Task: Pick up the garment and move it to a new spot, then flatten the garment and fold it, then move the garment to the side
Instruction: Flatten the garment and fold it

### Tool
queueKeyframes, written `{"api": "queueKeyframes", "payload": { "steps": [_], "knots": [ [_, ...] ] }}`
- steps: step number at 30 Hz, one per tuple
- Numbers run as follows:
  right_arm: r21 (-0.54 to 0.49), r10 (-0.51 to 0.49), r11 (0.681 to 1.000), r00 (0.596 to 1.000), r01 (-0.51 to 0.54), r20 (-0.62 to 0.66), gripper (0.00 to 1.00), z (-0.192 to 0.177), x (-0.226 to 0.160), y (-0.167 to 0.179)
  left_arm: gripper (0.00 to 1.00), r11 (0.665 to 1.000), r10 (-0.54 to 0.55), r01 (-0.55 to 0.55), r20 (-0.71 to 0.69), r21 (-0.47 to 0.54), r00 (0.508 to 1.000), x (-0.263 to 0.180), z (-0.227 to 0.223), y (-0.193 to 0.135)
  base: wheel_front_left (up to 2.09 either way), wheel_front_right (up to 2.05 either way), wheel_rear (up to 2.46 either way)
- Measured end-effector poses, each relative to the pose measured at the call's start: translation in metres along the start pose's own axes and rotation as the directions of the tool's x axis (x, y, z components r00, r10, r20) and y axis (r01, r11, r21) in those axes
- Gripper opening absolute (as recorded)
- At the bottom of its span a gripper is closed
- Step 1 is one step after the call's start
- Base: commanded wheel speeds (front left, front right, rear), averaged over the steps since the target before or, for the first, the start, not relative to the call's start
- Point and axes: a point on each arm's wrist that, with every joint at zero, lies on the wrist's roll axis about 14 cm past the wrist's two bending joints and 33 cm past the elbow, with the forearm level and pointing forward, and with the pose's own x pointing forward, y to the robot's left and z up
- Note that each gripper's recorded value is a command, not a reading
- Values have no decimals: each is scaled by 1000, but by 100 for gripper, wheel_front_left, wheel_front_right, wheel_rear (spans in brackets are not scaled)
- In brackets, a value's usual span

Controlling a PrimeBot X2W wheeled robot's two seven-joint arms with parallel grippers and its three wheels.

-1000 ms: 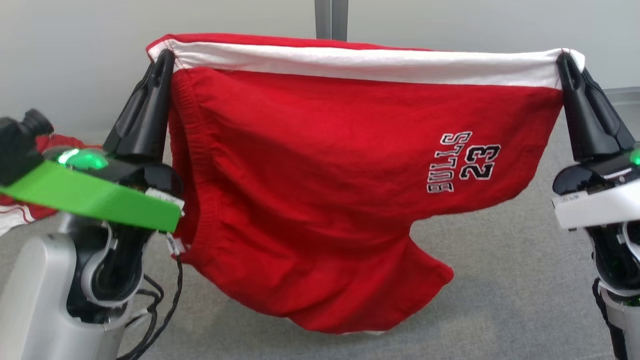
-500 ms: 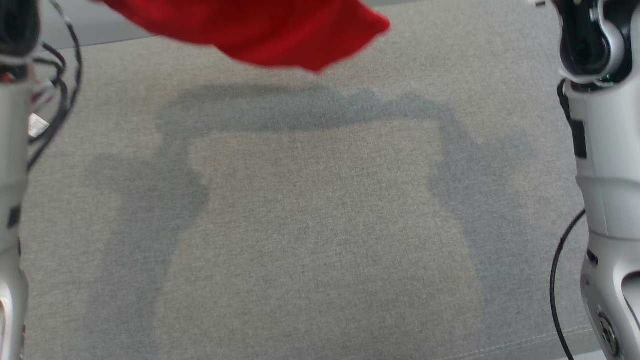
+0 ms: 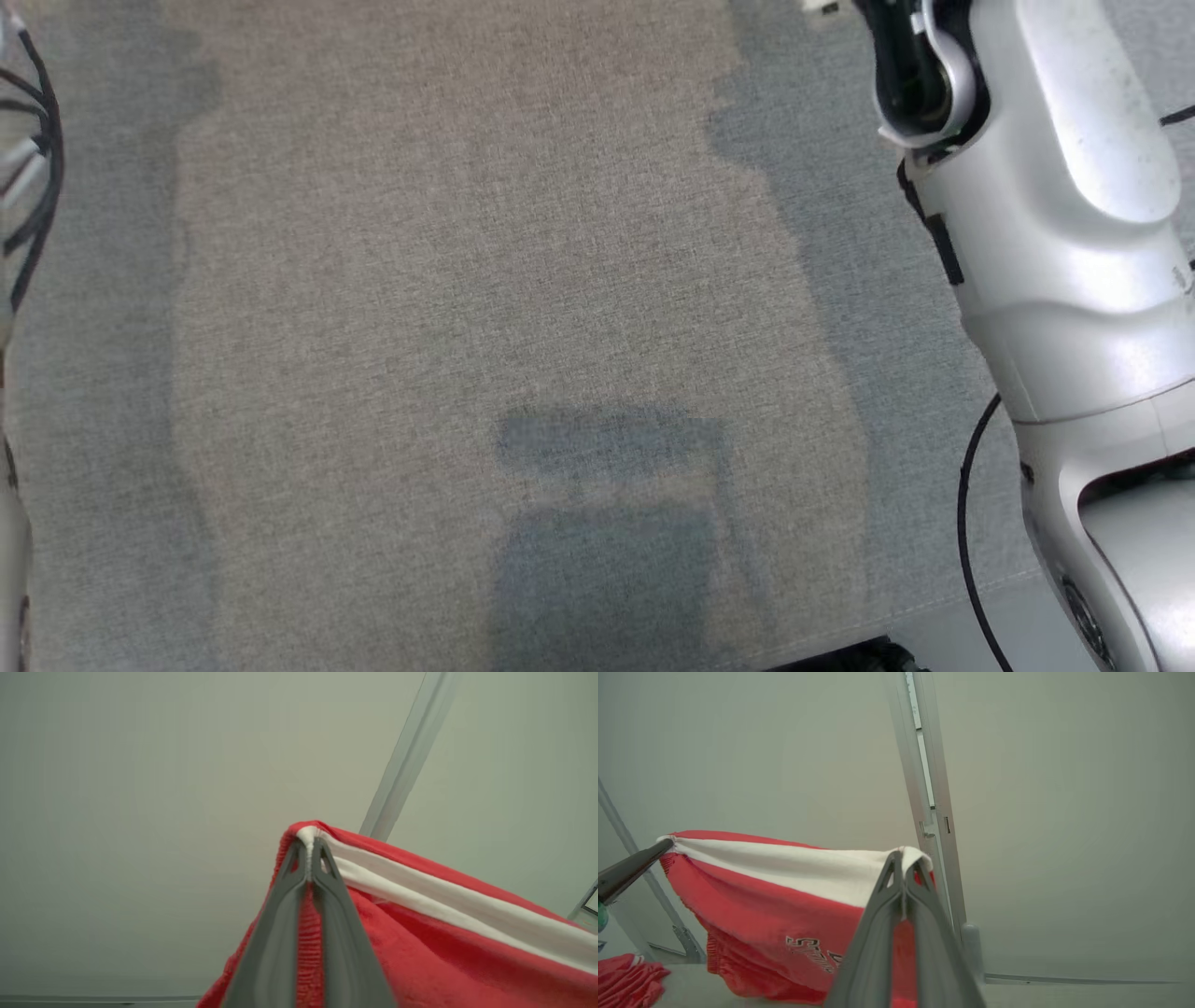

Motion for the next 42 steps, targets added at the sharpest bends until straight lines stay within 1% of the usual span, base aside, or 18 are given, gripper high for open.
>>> {"api": "queueKeyframes", "payload": {
  "steps": [2,3,6,9,11,13,15,17,21,22,27,29,31,34,42],
  "knots": [
    [15,-15,1000,999,16,-52,0,-27,-7,-7,0,999,19,-21,-39,-37,999,-8,-31,12,0,0,0],
    [17,-19,1000,998,20,-58,0,-34,-9,-11,0,997,25,-28,-47,-69,999,-11,-43,16,0,0,0],
    [20,-23,999,997,25,-73,0,-50,-20,-16,0,993,20,-27,-61,-114,998,-21,-64,18,0,0,0],
    [27,-18,999,996,20,-87,0,-58,-37,-14,0,986,-8,-1,-56,-169,998,-38,-69,9,0,0,0],
    [15,5,1000,996,-4,-86,0,-55,-45,-8,0,987,-36,26,-55,-160,998,-51,-66,4,0,0,0],
    [18,26,1000,993,-24,-114,0,-61,-61,1,0,985,-41,29,-70,-170,997,-70,-67,1,0,0,0],
    [25,27,999,990,-23,-136,0,-64,-78,4,0,982,-36,19,-90,-190,995,-92,-69,-1,0,0,0],
    [29,19,999,990,-15,-139,0,-59,-93,5,0,981,-25,7,-91,-196,996,-112,-63,-3,0,0,0],
    [47,-26,998,990,33,-140,0,-48,-125,3,0,978,16,-35,-93,-205,996,-153,-52,-9,0,0,0],
    [52,-40,997,989,48,-145,0,-46,-134,3,0,975,29,-50,-100,-216,995,-164,-53,-12,0,0,0],
    [67,-99,991,981,111,-167,0,-36,-180,3,0,974,57,-88,-146,-210,988,-216,-53,-34,0,0,0],
    [73,-126,988,978,139,-169,0,-30,-198,4,0,969,77,-108,-143,-221,987,-233,-47,-41,0,0,0],
    [90,-141,983,975,157,-170,0,-25,-214,10,0,977,84,-108,-135,-185,987,-250,-38,-48,0,0,0],
    [104,-143,981,976,162,-165,0,-15,-232,20,0,980,108,-124,-107,-153,988,-271,-23,-54,0,0,0],
    [90,-137,985,984,148,-118,0,17,-267,35,0,977,151,-156,-48,-145,987,-318,7,-78,0,0,0]
  ]
}}
